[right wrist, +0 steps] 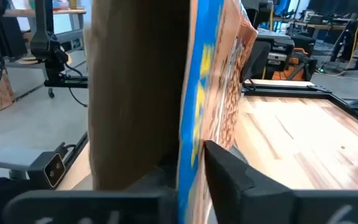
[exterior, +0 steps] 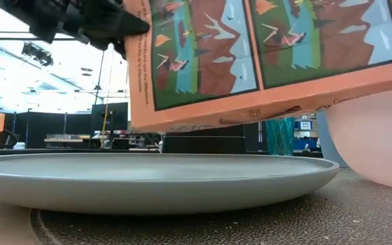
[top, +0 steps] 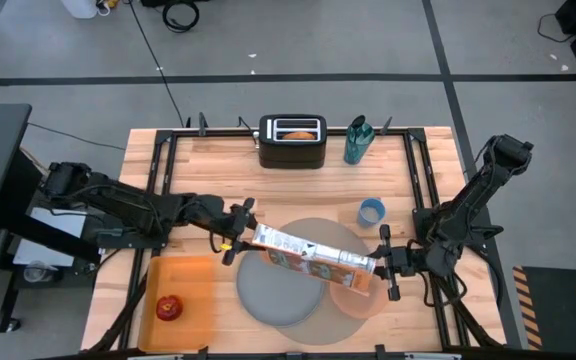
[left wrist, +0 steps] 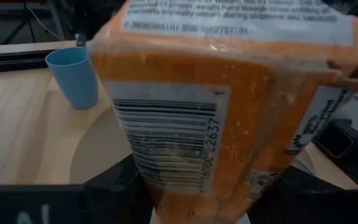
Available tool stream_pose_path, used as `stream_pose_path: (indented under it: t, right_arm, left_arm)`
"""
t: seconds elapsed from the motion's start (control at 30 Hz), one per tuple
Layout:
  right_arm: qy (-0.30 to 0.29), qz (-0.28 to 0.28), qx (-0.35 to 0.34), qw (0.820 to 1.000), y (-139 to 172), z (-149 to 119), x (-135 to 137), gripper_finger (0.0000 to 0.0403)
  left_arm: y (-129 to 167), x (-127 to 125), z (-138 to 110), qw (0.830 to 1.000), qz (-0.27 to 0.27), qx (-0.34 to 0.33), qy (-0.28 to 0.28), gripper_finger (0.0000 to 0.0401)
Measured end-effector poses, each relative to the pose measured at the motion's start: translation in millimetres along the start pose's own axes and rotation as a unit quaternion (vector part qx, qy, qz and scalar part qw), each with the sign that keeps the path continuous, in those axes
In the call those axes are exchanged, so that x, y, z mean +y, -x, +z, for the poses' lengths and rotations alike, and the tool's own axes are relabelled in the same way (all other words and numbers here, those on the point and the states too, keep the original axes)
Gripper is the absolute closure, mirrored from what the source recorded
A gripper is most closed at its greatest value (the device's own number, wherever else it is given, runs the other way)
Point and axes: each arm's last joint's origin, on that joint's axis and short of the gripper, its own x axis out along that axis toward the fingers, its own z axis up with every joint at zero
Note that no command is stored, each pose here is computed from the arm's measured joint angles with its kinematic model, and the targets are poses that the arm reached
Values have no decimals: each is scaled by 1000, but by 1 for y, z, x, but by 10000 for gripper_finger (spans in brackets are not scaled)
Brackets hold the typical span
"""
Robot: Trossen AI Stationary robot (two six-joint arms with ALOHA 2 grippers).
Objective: Arrange a breakfast setting
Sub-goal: Pour the cereal from the yellow cereal box into the orange bowl on the brown placemat
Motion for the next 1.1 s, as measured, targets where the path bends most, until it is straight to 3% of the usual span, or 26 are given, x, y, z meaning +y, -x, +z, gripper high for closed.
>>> stream_pose_path:
  t: [0.33, 0.67, 1.1]
  right_arm:
    - [-35, -27, -6, 999, 10, -2, 7, 242]
    - [-53, -25, -13, 998, 13, 0, 9, 240]
    - [-40, -47, -31, 998, 19, 5, 11, 240]
  left_arm:
    - [1, 2, 33, 997, 0, 78, -20, 207]
    - [1, 1, 43, 998, -8, 60, -27, 207]
    - [12, 6, 95, 996, -5, 85, -35, 207]
